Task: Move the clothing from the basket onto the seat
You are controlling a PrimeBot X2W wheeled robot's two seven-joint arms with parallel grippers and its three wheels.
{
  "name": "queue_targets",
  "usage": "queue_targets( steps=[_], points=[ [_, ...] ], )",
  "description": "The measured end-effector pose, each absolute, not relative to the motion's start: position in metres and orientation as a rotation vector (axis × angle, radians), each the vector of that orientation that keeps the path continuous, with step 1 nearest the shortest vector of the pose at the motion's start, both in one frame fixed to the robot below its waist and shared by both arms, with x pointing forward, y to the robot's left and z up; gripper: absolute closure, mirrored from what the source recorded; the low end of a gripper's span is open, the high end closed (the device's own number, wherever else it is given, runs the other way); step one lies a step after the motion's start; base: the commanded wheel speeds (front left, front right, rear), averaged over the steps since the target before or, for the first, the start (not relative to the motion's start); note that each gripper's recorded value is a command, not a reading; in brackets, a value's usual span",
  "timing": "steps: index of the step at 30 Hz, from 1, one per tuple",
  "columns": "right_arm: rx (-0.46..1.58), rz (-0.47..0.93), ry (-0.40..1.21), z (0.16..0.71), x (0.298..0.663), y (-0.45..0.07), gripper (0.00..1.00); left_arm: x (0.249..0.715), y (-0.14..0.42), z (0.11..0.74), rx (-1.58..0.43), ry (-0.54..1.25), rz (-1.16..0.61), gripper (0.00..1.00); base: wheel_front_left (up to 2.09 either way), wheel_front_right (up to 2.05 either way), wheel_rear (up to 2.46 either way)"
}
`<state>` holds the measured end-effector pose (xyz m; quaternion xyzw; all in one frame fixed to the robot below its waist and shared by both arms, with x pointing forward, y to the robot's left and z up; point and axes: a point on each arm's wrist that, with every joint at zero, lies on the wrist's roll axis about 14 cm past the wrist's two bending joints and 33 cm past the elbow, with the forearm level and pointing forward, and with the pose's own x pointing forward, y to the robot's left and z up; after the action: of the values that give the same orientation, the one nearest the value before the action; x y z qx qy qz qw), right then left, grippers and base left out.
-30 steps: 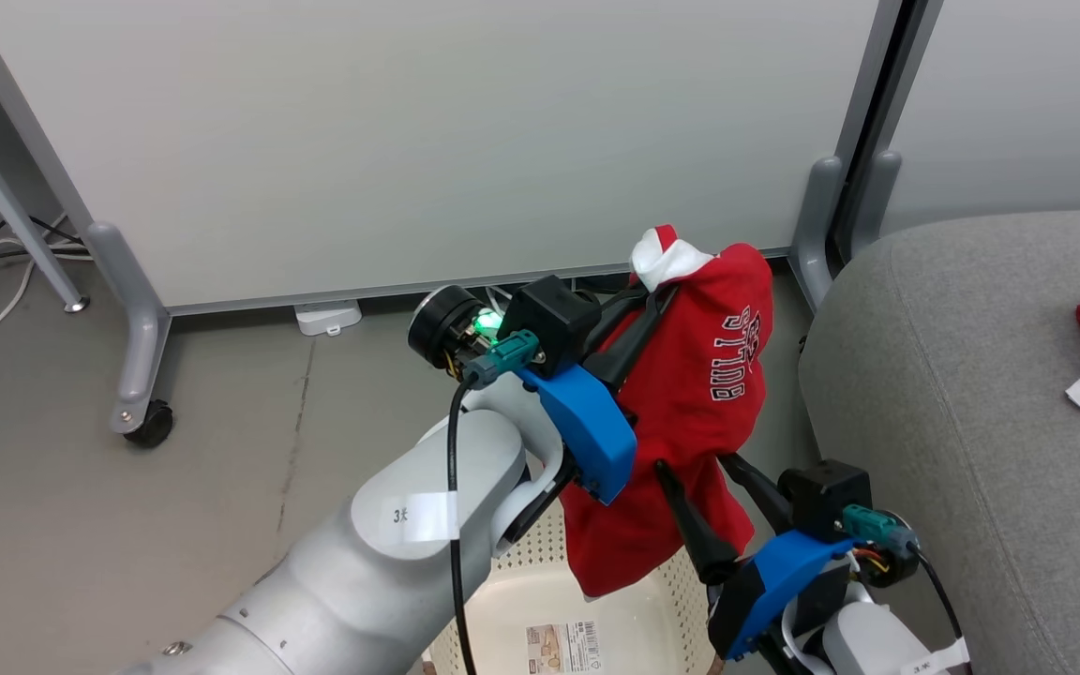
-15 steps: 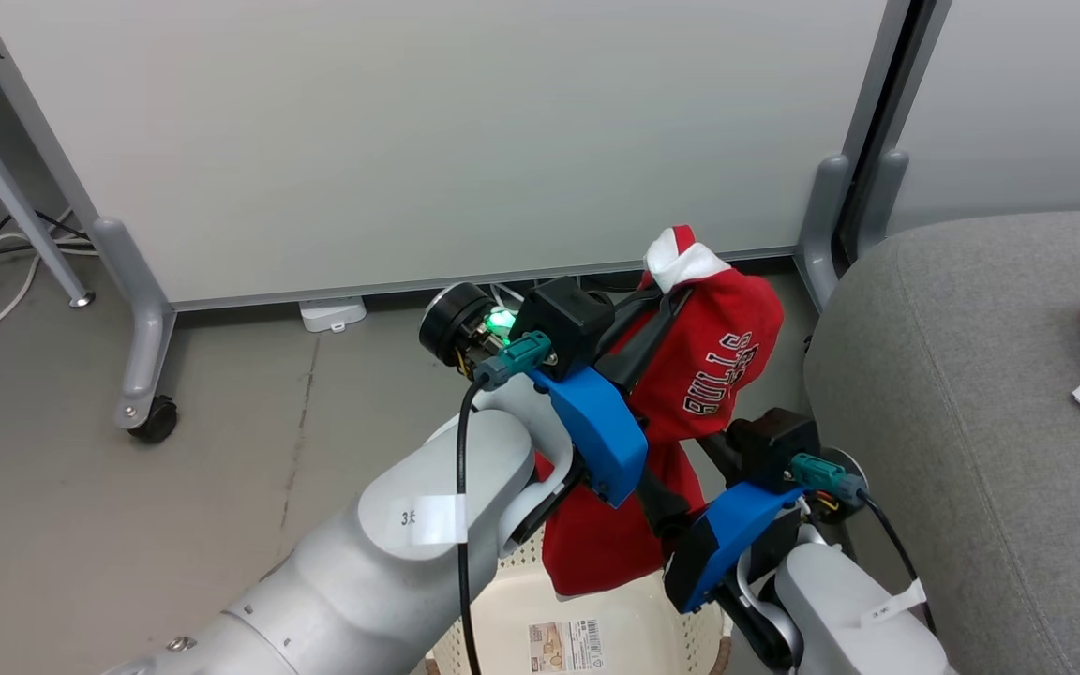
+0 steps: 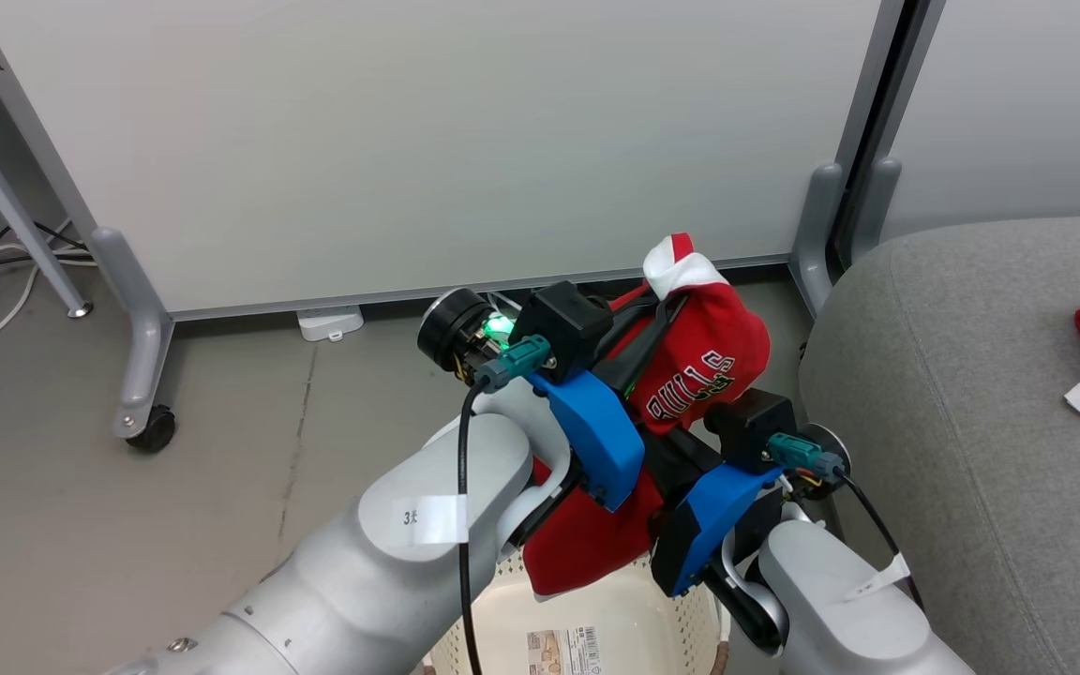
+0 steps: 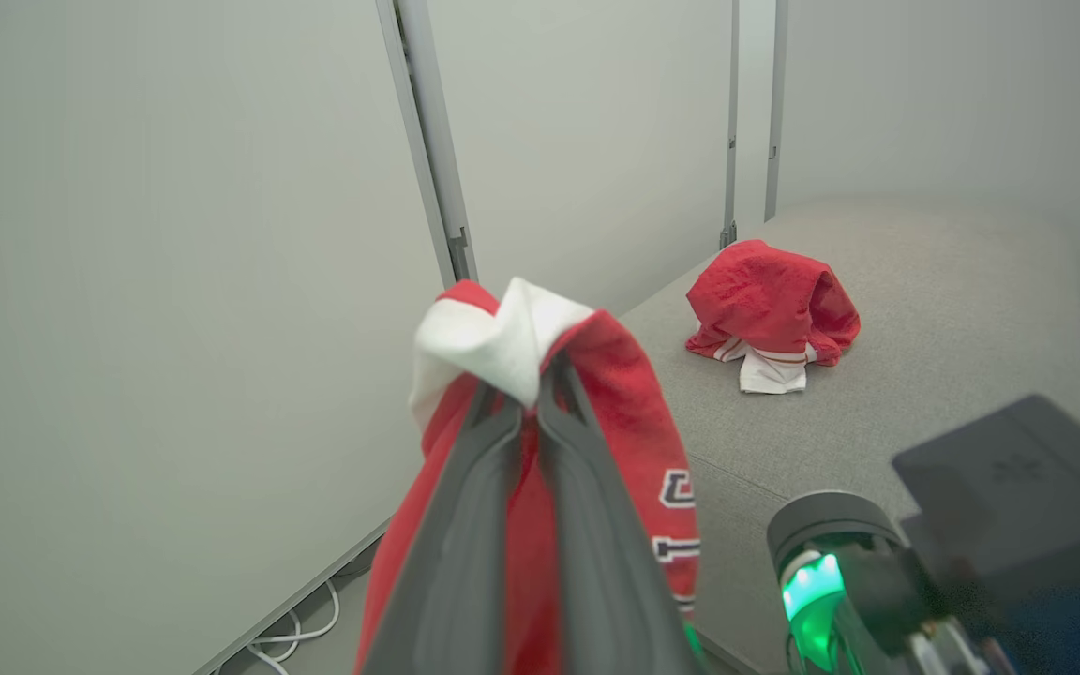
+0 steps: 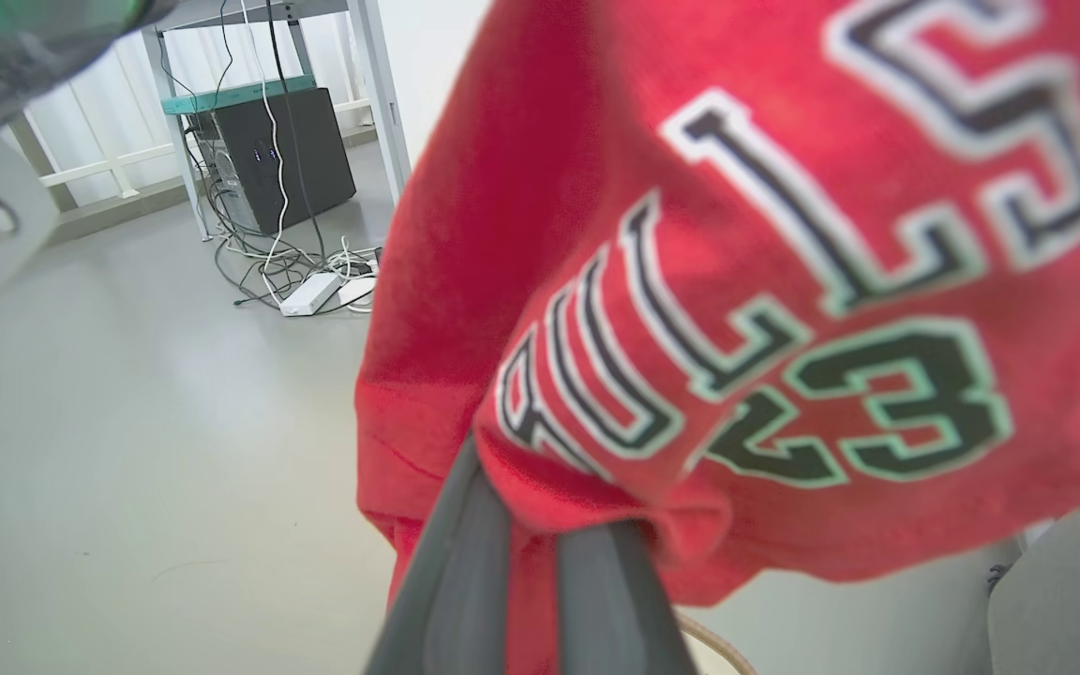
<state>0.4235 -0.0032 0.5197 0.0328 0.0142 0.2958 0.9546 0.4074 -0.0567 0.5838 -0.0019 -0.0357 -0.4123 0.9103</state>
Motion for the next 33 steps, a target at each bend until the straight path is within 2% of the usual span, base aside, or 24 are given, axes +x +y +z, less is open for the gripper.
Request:
queue_targets(
  steps=[33],
  points=[
    [0.025, 0.549, 0.025, 0.517, 0.428, -0.023, 1.00, 0.414, -0.054, 0.572, 0.000, -0.034, -0.834, 1.00, 0.00, 0.00, 0.00]
  ],
)
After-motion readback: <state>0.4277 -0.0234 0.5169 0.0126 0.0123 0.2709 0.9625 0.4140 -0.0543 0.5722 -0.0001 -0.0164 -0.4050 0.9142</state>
